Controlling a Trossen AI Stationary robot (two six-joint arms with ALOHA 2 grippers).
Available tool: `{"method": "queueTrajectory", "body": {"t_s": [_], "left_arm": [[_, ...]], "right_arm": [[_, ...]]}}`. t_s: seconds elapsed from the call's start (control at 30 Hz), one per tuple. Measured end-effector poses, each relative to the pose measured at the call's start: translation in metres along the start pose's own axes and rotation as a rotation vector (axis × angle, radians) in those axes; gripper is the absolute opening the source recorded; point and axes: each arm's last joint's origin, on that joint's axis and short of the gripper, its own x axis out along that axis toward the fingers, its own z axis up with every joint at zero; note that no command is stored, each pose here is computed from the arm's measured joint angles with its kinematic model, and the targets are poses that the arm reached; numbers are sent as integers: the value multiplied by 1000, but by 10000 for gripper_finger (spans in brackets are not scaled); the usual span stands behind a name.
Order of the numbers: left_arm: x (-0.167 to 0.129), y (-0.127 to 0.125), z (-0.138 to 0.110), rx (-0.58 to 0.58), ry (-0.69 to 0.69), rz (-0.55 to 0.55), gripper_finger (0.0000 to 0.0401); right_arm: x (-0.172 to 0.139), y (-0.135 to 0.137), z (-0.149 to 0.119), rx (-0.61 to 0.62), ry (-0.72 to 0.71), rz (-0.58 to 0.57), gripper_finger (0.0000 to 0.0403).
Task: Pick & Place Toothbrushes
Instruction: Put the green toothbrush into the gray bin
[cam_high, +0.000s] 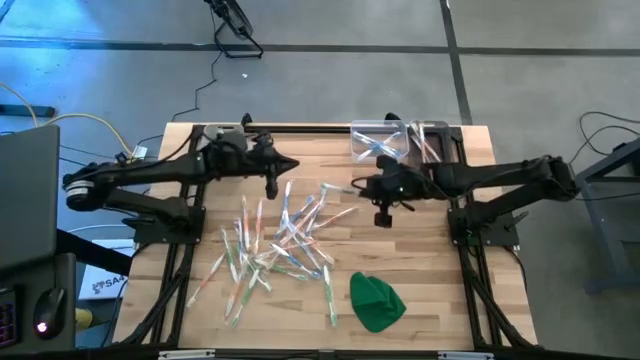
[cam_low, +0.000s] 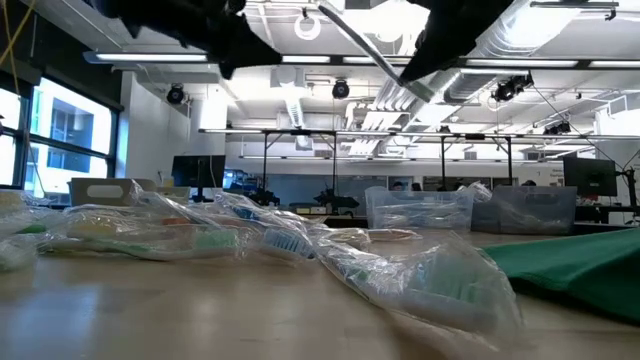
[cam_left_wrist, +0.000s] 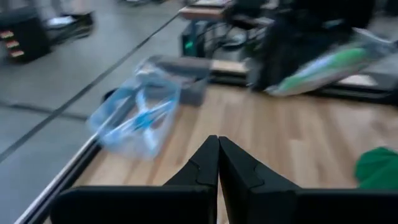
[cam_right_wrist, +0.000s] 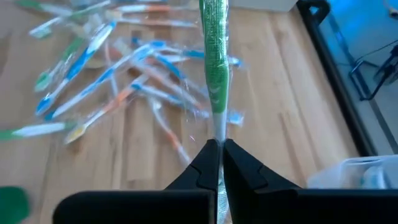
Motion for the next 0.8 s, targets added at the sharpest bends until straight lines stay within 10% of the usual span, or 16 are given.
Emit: {"method": "queueTrajectory", "body": {"t_s": [0.8], "left_arm": [[44,7,5,94,-297,-67,49]], "right_arm": [[1,-44,18,106,-225,-107,3]]}}
